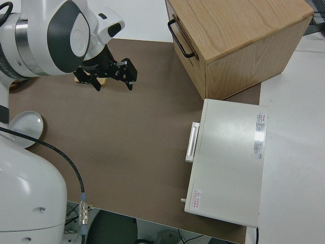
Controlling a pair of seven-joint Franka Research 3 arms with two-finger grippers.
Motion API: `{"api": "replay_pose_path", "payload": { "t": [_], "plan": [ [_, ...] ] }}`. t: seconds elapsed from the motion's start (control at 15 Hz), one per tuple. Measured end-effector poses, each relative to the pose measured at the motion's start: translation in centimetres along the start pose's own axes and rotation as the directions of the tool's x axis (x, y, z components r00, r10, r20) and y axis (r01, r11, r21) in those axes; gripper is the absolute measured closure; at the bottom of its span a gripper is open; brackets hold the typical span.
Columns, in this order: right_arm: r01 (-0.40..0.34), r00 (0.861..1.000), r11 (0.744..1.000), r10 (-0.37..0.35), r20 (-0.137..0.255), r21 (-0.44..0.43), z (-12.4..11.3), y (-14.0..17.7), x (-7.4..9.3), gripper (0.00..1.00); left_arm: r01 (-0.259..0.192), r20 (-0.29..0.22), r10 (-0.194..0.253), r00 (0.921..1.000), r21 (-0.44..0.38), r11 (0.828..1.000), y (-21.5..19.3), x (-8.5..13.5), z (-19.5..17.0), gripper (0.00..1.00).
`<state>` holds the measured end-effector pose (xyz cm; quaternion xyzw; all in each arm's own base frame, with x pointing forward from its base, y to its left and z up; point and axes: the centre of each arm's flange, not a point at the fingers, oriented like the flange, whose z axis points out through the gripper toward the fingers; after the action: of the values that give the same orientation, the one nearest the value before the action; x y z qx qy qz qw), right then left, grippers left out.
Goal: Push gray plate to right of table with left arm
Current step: 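Lower the left gripper against the gray plate's edge nearest the robot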
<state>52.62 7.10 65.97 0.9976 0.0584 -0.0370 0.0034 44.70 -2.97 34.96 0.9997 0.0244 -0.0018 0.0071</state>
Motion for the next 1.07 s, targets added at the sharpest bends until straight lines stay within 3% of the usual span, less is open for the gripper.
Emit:
{"api": "replay_pose_path", "payload": {
  "t": [0.27,0.8,0.87,1.07],
  "plan": [
    [0.000,1.000,1.000,0.000,0.000,0.000,0.0,0.0,0.0,0.01,-0.031,0.040,0.030,0.9987,0.009,0.999,1.4,-0.9,2.4,0.00],
    [0.000,1.000,1.000,0.000,0.000,0.000,0.0,0.0,0.0,0.01,-0.033,0.073,0.032,0.9968,0.013,0.999,1.5,-0.7,5.2,0.02],
    [0.000,1.000,1.000,0.000,0.000,0.000,0.0,0.0,0.0,0.01,-0.031,0.074,0.030,0.9968,0.013,0.999,1.5,-0.7,5.5,0.09],
    [0.000,1.000,1.000,0.000,0.000,0.000,0.0,0.0,0.0,0.01,-0.016,0.070,0.015,0.9974,0.016,1.000,1.4,-0.6,5.4,0.43]
  ]
}}
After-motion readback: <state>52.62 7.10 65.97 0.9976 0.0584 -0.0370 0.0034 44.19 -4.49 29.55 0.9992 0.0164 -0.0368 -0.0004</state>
